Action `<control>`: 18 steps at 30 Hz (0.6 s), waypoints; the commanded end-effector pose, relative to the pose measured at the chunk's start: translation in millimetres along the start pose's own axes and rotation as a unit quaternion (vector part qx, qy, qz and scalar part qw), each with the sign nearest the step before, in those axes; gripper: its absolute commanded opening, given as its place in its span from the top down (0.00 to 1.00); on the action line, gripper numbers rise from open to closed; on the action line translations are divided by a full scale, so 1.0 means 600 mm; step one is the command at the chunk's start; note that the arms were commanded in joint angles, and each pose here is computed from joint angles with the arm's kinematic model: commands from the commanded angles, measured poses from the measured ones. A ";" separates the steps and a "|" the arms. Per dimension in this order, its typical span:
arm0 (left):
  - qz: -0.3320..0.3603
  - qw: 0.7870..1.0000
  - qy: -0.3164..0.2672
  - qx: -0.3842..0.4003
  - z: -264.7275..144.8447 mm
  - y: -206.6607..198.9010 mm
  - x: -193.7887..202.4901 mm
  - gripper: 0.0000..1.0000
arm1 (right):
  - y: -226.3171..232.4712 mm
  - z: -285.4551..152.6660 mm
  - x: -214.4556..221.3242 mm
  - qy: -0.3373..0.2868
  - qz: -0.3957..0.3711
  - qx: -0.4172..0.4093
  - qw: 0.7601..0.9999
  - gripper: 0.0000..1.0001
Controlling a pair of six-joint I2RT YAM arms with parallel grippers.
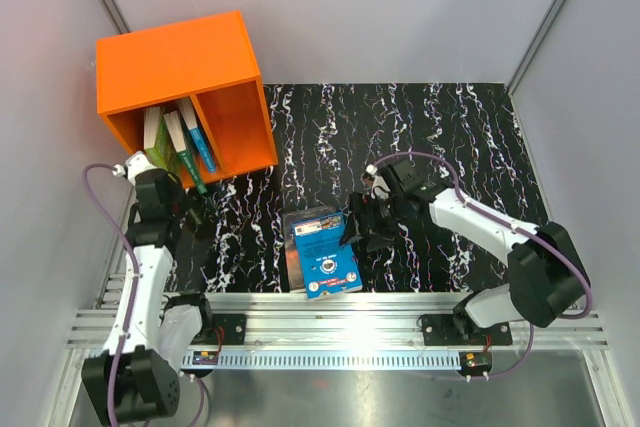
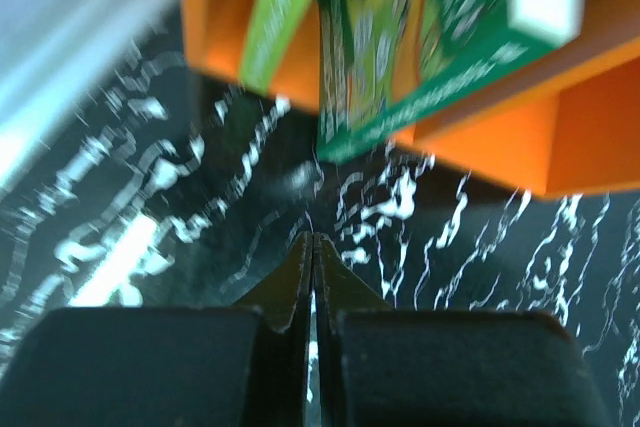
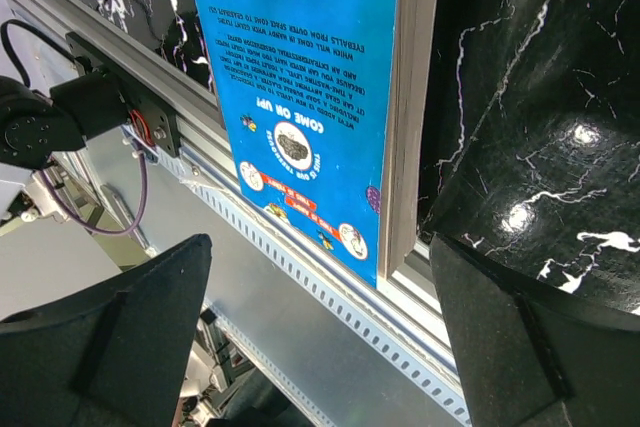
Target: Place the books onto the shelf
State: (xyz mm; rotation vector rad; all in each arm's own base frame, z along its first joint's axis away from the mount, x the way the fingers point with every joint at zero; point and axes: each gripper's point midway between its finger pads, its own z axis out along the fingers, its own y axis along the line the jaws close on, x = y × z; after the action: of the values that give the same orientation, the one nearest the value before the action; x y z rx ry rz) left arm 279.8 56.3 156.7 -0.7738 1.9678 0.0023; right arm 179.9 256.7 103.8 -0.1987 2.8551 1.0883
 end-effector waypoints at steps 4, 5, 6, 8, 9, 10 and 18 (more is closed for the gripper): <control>-0.045 0.998 0.003 0.042 0.030 -0.048 -0.002 1.00 | 0.013 -0.015 0.000 -0.017 -0.024 -0.020 0.999 0.03; -0.046 0.998 0.009 0.041 0.041 -0.051 0.004 1.00 | 0.011 -0.014 0.002 -0.016 -0.025 -0.019 0.999 0.03; -0.045 0.998 0.015 0.042 0.044 -0.057 0.010 1.00 | 0.009 -0.014 0.002 -0.015 -0.026 -0.017 0.999 0.03; -0.035 0.999 0.025 0.021 0.063 -0.054 0.024 1.00 | 0.007 -0.013 0.003 -0.012 -0.033 -0.015 0.999 0.03; -0.030 0.999 0.031 0.019 0.069 -0.059 0.032 1.00 | 0.006 -0.012 0.003 -0.011 -0.033 -0.015 0.999 0.03; -0.028 0.999 0.034 0.015 0.075 -0.061 0.037 1.00 | 0.006 -0.012 0.003 -0.010 -0.040 -0.015 0.999 0.03; -0.037 0.999 -0.001 -0.024 0.119 -0.077 0.006 1.00 | 0.006 -0.003 -0.001 0.002 -0.045 -0.021 0.999 0.03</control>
State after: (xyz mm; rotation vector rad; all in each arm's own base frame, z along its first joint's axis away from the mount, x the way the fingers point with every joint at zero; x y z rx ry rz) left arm 323.7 24.4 86.0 -0.8409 2.1382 -0.0159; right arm 174.6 251.5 99.3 -0.2793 2.8438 1.0753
